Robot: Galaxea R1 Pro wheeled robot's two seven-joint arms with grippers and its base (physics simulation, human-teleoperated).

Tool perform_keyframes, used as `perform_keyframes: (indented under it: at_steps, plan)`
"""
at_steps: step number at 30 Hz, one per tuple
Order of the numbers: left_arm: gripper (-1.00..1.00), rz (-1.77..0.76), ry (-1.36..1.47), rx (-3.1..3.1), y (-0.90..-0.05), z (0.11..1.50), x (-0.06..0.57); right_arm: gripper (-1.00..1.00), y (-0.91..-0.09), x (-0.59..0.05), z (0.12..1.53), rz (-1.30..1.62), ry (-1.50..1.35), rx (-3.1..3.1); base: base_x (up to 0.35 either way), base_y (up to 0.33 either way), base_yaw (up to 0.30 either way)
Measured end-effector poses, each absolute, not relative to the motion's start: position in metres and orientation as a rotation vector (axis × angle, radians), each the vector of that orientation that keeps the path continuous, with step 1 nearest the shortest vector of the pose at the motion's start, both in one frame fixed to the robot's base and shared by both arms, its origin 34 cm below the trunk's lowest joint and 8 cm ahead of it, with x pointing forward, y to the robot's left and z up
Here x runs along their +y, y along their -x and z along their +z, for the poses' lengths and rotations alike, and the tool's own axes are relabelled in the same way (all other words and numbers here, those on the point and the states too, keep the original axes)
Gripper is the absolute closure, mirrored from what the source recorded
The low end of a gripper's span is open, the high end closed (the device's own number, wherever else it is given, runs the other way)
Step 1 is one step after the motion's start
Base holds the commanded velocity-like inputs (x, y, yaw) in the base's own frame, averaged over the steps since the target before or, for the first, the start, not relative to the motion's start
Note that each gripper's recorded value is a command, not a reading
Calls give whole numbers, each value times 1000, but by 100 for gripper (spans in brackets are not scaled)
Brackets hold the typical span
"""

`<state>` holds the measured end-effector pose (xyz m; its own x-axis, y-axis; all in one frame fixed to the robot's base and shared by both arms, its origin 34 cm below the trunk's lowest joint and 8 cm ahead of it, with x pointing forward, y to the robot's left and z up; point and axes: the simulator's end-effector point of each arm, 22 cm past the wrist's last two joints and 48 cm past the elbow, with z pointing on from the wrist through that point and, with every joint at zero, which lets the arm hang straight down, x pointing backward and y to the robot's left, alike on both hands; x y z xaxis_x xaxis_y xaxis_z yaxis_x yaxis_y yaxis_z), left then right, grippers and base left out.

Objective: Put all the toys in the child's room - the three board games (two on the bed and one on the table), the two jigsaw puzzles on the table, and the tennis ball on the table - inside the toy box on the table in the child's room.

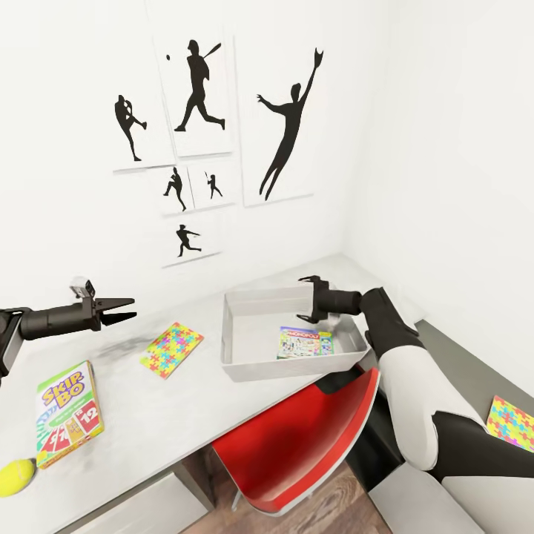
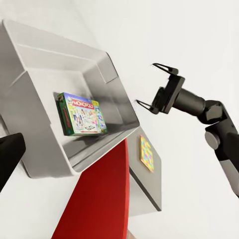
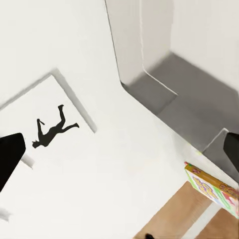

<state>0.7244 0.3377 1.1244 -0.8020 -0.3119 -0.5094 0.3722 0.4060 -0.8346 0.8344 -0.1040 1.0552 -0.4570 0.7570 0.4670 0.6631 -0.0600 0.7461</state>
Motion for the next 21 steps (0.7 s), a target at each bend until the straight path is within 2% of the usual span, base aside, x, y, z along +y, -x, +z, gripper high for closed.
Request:
perform_keyframes:
  at_steps: [5, 11, 21]
  plan:
    - [-100, -1434, -50, 2048, -724, 1125, 339, -100, -824, -88, 1083, 1647, -1276, 2196, 0, 0, 0]
    - [-100, -1432, -48, 2047, -725, 1125, 340, -100, -811, -88, 1095, 1675, -1046, 2275, -8, 0, 0]
    - [-100, -1423, -53, 2046, -725, 1127, 342, -100, -811, -118, 1114, 1632, -891, 2257, -142, 20, 0]
